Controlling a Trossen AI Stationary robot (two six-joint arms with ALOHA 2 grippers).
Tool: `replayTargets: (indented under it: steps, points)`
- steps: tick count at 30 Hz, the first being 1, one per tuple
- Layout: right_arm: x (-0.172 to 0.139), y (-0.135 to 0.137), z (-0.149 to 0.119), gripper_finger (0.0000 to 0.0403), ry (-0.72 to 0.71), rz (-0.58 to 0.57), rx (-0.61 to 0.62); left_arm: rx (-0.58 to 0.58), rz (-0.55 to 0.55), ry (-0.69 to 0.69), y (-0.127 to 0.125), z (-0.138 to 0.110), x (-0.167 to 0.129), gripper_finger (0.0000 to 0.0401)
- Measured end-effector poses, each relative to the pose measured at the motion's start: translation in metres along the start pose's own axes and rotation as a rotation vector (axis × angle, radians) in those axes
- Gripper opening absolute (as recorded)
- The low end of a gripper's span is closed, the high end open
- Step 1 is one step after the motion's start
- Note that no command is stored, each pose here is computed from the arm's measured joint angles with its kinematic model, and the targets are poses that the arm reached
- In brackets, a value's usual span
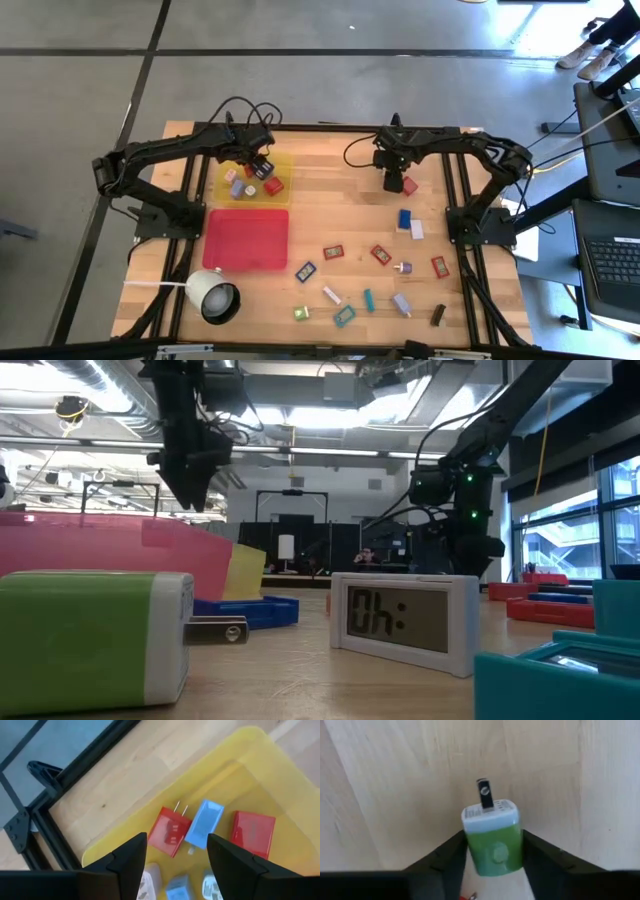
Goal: Pick & Place Office items
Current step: Put the green charger adapter into the yellow bin
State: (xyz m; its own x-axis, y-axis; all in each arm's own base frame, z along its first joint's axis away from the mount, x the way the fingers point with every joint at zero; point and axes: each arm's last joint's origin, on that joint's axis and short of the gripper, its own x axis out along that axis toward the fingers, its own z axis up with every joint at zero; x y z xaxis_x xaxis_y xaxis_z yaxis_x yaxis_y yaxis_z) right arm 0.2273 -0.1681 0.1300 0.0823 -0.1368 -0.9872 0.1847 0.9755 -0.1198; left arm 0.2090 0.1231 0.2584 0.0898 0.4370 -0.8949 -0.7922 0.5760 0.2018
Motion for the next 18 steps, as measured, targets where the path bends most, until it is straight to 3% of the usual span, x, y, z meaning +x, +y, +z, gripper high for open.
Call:
replayTargets:
  steps: [3, 7, 11, 18]
  points:
    - [-0.002, 0.000, 0.000, 0.0132, -0.006, -0.003, 0.029, -0.013, -0.017, -0.031, -0.001, 0.003, 0.000, 0.0200]
    - [-0.011, 0.003, 0.004, 0.0133, -0.053, -0.039, 0.038, -0.020, -0.076, -0.056, -0.004, 0.007, 0.000, 0.0196]
    - [-0.037, 0.009, 0.018, 0.0134, -0.202, -0.091, 0.034, -0.044, -0.186, -0.119, -0.009, 0.015, -0.002, 0.0196]
    - [-0.064, 0.035, 0.047, 0.0152, -0.482, -0.152, -0.058, -0.094, -0.435, -0.353, -0.025, 0.039, -0.013, 0.0204]
